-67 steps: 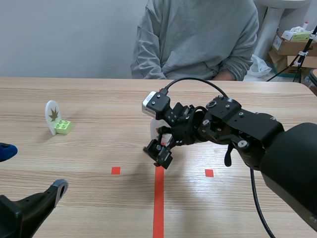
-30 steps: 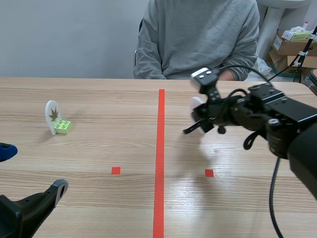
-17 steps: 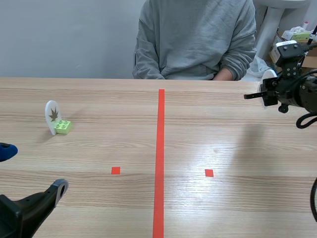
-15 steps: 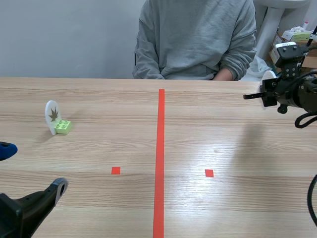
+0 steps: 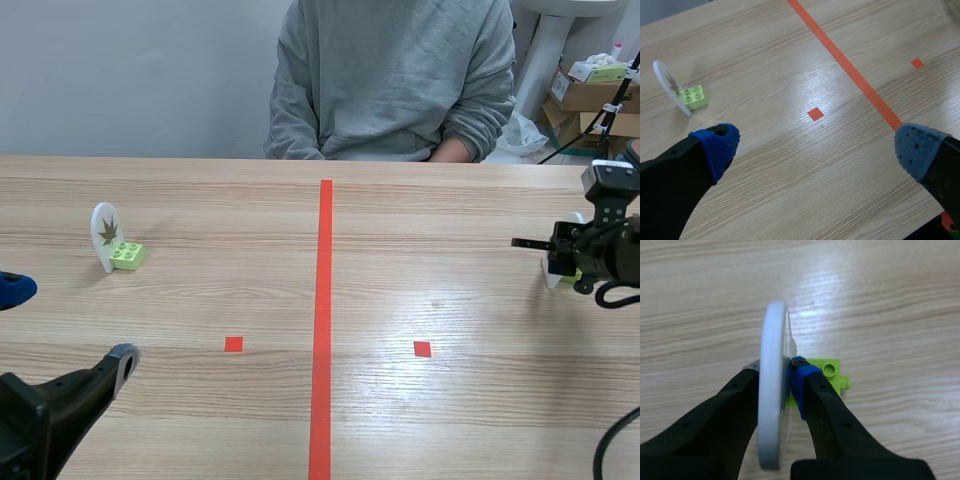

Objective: Do the leaf sorting experiment

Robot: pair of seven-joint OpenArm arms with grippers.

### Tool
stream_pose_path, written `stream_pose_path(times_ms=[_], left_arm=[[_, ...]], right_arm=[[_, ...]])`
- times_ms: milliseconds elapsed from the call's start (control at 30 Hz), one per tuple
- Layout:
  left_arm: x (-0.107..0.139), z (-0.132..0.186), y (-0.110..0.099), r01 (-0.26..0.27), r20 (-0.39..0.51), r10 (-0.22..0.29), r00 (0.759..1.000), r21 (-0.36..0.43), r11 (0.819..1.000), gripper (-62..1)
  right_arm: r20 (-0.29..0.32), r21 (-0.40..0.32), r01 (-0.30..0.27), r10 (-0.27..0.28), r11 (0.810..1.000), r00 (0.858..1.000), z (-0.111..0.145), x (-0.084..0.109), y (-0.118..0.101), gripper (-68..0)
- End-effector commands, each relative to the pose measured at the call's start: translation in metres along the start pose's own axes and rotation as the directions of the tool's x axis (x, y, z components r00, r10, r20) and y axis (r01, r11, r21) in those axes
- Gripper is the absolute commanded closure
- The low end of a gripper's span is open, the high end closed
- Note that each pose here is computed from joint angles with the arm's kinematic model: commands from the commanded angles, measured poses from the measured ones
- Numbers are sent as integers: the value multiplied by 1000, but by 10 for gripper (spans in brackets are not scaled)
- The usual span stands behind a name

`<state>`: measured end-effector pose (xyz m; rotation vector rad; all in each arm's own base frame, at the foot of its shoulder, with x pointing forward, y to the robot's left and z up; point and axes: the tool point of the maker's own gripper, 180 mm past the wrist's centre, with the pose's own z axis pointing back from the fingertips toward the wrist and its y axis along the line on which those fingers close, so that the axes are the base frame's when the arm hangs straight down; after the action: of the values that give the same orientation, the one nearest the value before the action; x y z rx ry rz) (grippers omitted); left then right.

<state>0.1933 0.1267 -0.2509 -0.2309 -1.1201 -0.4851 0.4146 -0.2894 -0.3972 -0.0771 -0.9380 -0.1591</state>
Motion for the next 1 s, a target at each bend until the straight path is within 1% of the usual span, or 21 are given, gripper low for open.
stream_pose_path(times_ms=[0, 67, 167, 233, 367, 467, 500, 533, 633, 733, 800, 867, 967], left_arm=[[5, 0, -3, -14, 20, 14, 1000, -7, 1000, -623], [3, 0, -3, -14, 12, 14, 1000, -7, 1000, -623], [2, 0, -3, -14, 4, 14, 1000, -7, 1000, -623], [1, 0, -3, -14, -1, 14, 1000, -7, 1000, -623], [-1, 0, -3, -14, -13, 14, 1000, -7, 1000, -623], [-1, 0, -3, -14, -15, 14, 1000, -7, 1000, -623], [-1, 0, -3, -14, -15, 14, 1000, -7, 1000, -623], [-1, 0, -3, -14, -15, 14, 1000, -7, 1000, -623], [-1, 0, -3, -14, -15, 14, 1000, -7, 1000, -623], [-1, 0, -3, -14, -15, 14, 1000, -7, 1000, -623], [-1, 0, -3, -14, -15, 14, 1000, -7, 1000, -623], [-1, 0, -3, -14, -15, 14, 1000, -7, 1000, -623], [-1, 0, -3, -14, -15, 14, 1000, -7, 1000, -623]], right_arm=[[59, -11, 2, -1, 1000, 998, 2, 23, -8, -67], [52, -14, 4, -3, 1000, 999, 2, 18, -9, -93], [47, -15, 5, -4, 1000, 999, 3, 16, -10, -126], [40, -15, 5, -4, 1000, 999, 2, 15, -10, -171], [33, -11, 4, -3, 1000, 999, 2, 14, -9, -336], [29, 5, 1, -1, 1000, 1000, 2, 14, -6, -488], [29, 10, -1, 0, 1000, 1000, 3, 15, -5, -526], [28, 12, -2, 2, 1000, 1000, 3, 16, -5, -544], [33, 14, -11, 11, 1000, 999, 4, 23, -5, -547], [46, 6, -30, 30, 1000, 998, 7, 37, -10, -547], [35, -1, -44, 44, 999, 998, 10, 43, -14, -547], [19, -10, -58, 58, 998, 998, 13, 46, -20, -547], [6, -24, -90, 90, 996, 996, 19, 45, -28, -547]])
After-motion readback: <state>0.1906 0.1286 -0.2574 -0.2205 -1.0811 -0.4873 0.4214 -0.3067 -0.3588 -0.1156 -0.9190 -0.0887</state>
